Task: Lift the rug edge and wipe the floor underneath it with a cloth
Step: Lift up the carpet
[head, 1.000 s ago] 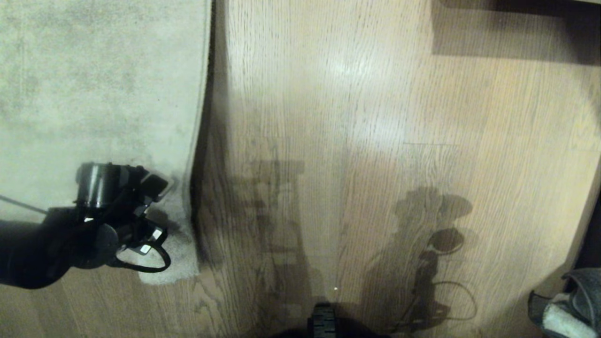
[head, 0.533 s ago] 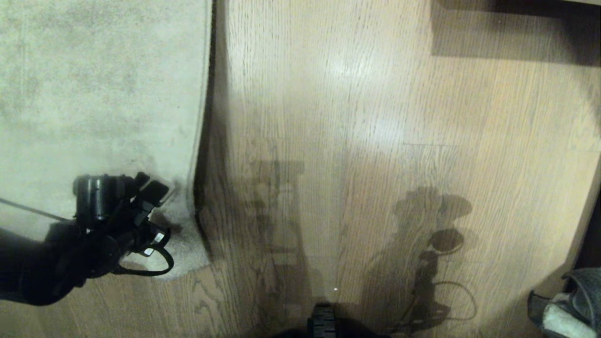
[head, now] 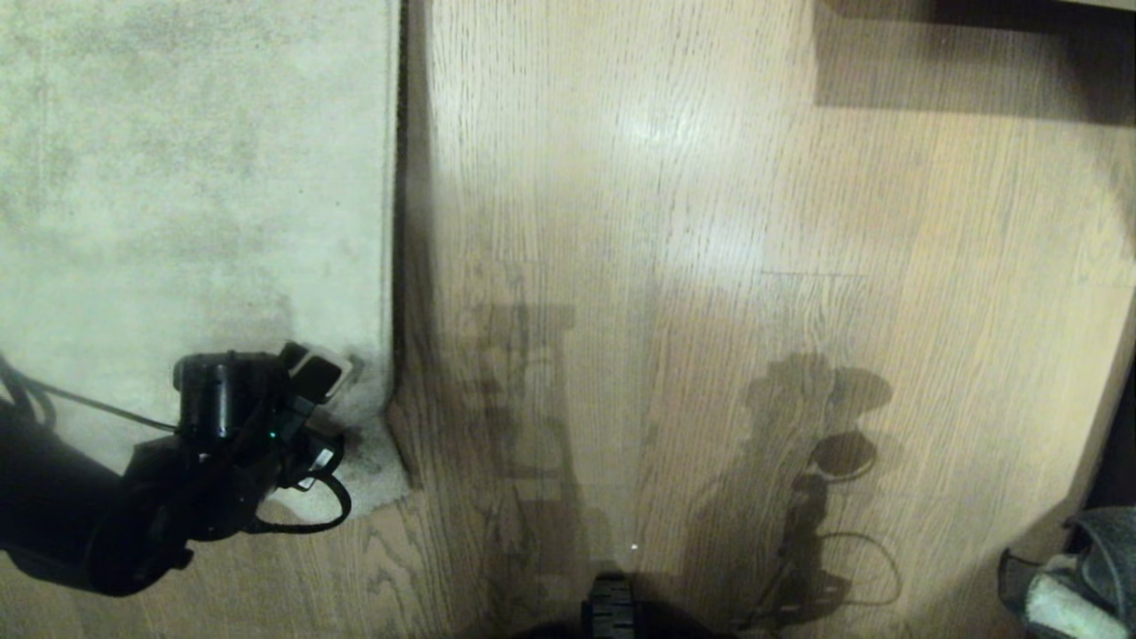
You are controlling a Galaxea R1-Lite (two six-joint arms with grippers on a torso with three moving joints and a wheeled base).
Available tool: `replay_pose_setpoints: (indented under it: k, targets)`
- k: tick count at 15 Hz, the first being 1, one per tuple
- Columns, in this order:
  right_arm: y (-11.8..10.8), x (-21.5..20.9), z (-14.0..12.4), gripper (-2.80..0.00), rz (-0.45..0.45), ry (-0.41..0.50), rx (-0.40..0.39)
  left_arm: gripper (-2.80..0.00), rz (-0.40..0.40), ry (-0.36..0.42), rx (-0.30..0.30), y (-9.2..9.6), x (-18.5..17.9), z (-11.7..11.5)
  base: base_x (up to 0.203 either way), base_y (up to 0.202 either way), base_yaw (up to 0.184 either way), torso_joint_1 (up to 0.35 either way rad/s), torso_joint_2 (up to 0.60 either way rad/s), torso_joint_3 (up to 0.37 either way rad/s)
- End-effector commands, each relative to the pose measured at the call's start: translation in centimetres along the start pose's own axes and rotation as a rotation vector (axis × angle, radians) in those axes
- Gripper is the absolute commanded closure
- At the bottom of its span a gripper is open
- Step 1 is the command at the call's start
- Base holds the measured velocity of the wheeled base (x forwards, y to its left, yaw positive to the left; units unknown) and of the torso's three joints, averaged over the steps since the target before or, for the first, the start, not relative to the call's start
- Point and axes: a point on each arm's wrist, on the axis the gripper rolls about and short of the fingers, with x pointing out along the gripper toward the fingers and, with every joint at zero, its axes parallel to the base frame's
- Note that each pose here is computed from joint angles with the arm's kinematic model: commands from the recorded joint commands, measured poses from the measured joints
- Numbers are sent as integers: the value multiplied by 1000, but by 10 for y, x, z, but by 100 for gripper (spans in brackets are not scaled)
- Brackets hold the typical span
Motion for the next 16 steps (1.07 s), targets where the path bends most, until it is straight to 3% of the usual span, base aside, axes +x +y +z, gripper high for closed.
replay_pose_setpoints:
  k: [1,5,9,12,16]
  targets:
    - [0,0,0,0,0,2,0,-280,-14,-31,-12,-3,-8,6,0,0,0,0,0,0]
    - [0,0,0,0,0,2,0,-280,11,-140,-60,11,-35,22,0,0,0,0,0,0]
    - [0,0,0,0,-1,1,0,-280,14,-262,-159,20,-57,46,0,0,0,0,0,0]
    - [0,0,0,0,-1,1,0,-280,-27,-298,-196,19,-76,55,0,0,0,0,0,0]
    - [0,0,0,0,-1,1,0,-280,-6,-358,-239,31,-85,69,0,0,0,0,0,0]
